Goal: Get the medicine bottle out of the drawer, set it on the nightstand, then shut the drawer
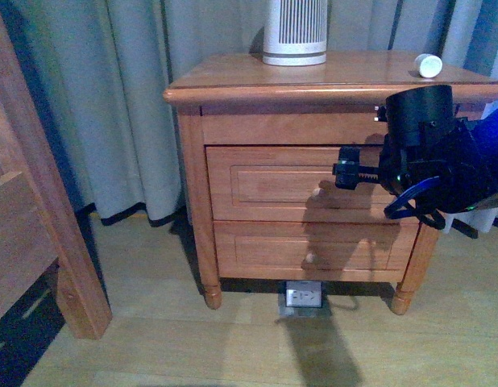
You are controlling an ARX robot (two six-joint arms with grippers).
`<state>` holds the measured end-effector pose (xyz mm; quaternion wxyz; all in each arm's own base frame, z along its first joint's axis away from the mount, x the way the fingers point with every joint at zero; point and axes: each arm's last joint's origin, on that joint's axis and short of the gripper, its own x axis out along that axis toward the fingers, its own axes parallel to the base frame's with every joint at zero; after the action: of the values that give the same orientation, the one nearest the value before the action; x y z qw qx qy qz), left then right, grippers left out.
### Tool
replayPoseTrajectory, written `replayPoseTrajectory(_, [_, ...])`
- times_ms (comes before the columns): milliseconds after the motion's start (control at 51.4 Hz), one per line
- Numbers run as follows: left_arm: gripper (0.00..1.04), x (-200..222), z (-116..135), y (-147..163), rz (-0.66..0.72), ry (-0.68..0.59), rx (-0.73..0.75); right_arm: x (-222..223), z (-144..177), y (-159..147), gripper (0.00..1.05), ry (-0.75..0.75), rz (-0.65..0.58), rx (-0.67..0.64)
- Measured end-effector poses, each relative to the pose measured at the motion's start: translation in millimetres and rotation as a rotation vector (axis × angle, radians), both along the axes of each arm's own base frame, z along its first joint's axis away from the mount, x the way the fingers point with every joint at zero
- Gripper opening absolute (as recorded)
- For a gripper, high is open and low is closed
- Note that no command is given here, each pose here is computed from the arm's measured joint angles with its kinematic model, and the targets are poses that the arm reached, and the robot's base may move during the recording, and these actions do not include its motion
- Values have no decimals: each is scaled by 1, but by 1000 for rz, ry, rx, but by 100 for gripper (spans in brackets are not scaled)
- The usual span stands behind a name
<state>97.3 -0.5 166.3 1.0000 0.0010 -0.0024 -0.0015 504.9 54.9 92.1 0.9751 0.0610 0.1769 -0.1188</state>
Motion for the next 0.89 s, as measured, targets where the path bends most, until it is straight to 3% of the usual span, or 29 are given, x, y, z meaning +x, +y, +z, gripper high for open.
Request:
replayPoseTrajectory(175, [98,0,0,0,0,0,0,-19,3,2,98,20,32,31])
replayPoseTrajectory(331, [98,0,0,0,0,0,0,-60,29,3,98,37,59,80])
replayPoseTrajectory(623, [98,0,0,0,0,0,0,-177,95,-34,98,-9,12,68])
replayPoseTrajectory(895, [98,0,0,0,0,0,0,-300,121,-61,98,-94,-58,12])
